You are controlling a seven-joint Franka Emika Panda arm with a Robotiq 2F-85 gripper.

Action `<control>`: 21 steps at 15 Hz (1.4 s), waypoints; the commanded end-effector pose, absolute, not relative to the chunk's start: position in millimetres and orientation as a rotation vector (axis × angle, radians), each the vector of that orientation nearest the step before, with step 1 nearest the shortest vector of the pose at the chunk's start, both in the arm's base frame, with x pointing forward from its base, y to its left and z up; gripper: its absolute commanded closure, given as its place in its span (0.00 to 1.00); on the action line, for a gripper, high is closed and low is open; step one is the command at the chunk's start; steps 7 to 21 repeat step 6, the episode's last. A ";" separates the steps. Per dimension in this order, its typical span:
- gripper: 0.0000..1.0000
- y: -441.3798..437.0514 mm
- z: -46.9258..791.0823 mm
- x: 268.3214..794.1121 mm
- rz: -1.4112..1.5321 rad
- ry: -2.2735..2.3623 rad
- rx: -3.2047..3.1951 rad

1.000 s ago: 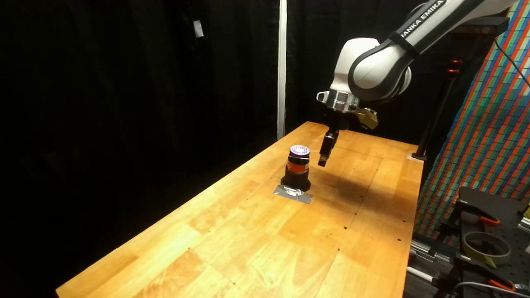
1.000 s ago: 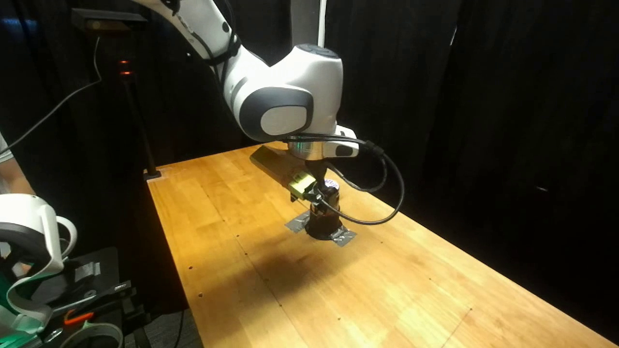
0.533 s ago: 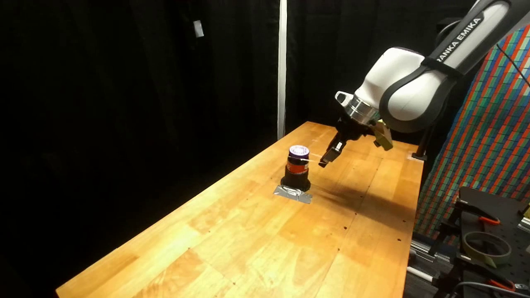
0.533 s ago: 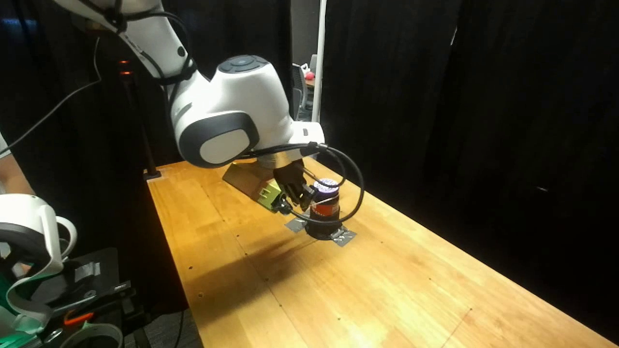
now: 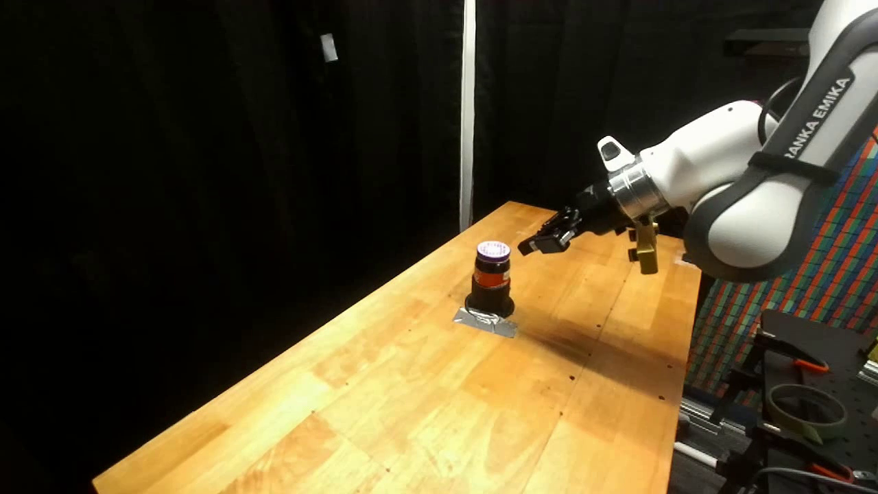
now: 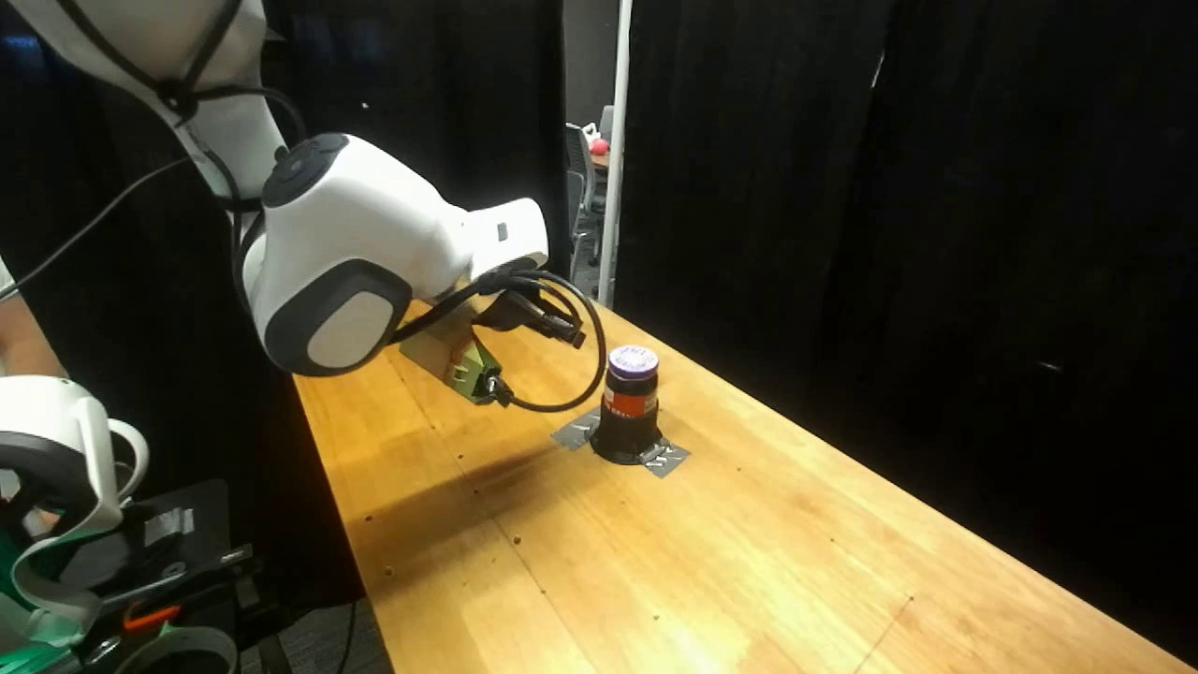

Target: Put the elastic rubber on the object

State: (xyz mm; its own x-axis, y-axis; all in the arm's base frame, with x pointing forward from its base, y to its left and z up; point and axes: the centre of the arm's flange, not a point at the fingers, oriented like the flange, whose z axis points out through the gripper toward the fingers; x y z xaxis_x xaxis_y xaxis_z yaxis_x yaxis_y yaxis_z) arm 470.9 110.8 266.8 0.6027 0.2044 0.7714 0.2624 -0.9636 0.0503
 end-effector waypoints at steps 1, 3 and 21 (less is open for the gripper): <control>0.90 101.0 240.4 443.6 -1.462 -0.398 -2.684; 0.65 96.5 233.1 436.1 -1.446 -0.382 -2.698; 0.76 94.6 226.0 436.8 -1.349 -0.369 -2.745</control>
